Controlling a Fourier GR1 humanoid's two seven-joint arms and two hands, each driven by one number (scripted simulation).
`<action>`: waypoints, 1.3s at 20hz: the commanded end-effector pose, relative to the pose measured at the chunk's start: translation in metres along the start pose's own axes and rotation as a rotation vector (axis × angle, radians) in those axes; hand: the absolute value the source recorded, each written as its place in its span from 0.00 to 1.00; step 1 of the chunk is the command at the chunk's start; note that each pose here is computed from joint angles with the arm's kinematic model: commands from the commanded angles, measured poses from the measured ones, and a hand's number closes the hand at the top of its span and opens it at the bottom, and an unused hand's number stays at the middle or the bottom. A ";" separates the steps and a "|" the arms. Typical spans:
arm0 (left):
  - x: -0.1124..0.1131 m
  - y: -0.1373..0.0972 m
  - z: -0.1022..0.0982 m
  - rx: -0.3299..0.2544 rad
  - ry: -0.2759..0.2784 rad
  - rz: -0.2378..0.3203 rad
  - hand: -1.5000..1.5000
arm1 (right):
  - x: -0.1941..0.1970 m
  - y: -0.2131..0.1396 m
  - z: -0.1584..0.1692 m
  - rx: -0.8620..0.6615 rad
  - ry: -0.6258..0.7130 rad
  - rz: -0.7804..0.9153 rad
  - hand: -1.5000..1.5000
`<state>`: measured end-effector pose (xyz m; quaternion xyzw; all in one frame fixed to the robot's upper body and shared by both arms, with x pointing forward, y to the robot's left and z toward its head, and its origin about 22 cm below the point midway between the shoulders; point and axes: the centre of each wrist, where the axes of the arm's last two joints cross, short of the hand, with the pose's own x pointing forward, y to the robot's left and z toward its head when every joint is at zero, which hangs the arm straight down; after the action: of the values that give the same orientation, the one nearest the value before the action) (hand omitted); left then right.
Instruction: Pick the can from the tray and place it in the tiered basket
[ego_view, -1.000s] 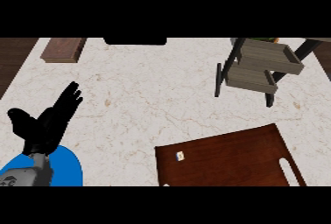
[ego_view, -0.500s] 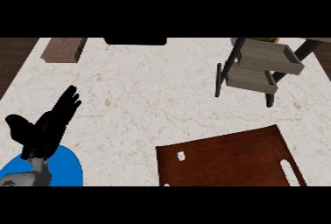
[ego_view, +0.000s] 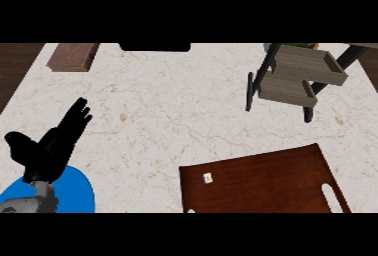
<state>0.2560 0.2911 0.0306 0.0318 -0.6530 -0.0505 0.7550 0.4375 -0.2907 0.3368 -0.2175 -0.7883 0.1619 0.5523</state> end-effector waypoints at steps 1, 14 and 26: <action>0.007 -0.014 -0.004 0.004 -0.012 0.005 0.50 | -0.014 -0.020 0.000 -0.066 0.048 -0.193 0.00; 0.023 -0.007 -0.009 -0.020 -0.004 0.021 0.50 | -0.039 -0.169 0.048 -0.425 0.106 -0.364 0.00; 0.016 -0.013 -0.001 -0.031 -0.030 0.013 0.50 | -0.063 -0.271 0.129 -0.501 0.103 -0.331 0.00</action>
<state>0.2617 0.2825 0.0428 0.0183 -0.6595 -0.0561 0.7494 0.3145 -0.5333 0.3795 -0.2171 -0.7968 -0.1432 0.5454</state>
